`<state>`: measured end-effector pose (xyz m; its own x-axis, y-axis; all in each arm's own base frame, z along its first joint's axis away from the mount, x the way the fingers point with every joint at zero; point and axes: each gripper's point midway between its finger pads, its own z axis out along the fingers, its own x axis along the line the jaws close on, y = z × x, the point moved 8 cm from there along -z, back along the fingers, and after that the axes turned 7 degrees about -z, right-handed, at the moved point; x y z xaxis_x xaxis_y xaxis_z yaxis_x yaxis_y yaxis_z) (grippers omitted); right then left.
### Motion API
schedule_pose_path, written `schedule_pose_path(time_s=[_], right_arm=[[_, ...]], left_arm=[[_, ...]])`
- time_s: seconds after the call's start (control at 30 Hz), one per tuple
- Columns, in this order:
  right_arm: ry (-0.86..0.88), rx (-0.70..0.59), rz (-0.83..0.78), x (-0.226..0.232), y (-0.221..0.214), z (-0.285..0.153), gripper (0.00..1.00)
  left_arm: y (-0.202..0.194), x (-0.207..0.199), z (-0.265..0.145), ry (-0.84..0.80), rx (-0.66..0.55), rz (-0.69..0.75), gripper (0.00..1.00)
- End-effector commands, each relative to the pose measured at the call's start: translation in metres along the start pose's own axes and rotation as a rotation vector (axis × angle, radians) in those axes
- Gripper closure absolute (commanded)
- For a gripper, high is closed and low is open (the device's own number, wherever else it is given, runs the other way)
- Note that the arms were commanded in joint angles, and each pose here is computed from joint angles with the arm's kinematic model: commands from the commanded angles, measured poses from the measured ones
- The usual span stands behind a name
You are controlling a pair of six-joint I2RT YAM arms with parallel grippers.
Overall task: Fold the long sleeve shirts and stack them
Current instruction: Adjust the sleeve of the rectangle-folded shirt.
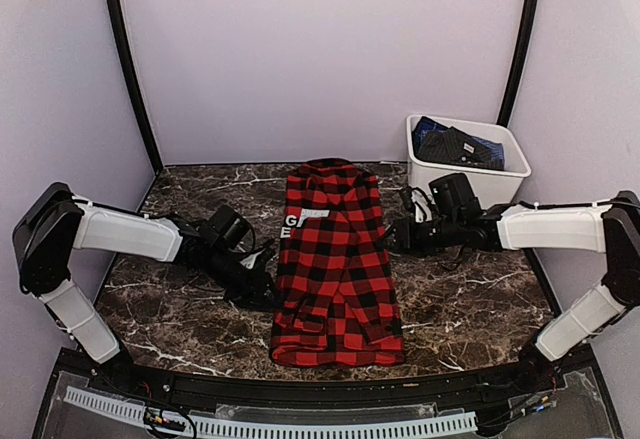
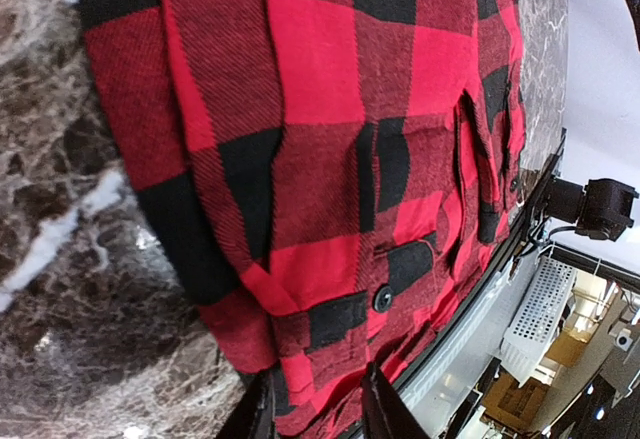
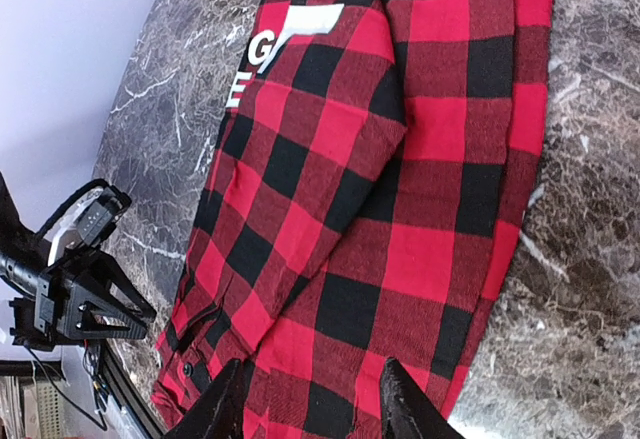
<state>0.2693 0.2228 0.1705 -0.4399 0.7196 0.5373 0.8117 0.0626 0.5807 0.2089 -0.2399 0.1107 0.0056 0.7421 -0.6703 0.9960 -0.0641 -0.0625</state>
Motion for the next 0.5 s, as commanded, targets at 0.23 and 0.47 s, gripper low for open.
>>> schedule_pose_path(time_s=[0.23,0.47], right_arm=[[-0.033,0.072,-0.005,0.001,-0.031,-0.019,0.57],[-0.053,0.102,-0.006,-0.003,-0.041,-0.021,0.57]], left_arm=[[-0.018,-0.007,0.016,0.026,0.066,0.015,0.77],[-0.021,-0.007,0.008,0.077,0.049,0.018,0.76]])
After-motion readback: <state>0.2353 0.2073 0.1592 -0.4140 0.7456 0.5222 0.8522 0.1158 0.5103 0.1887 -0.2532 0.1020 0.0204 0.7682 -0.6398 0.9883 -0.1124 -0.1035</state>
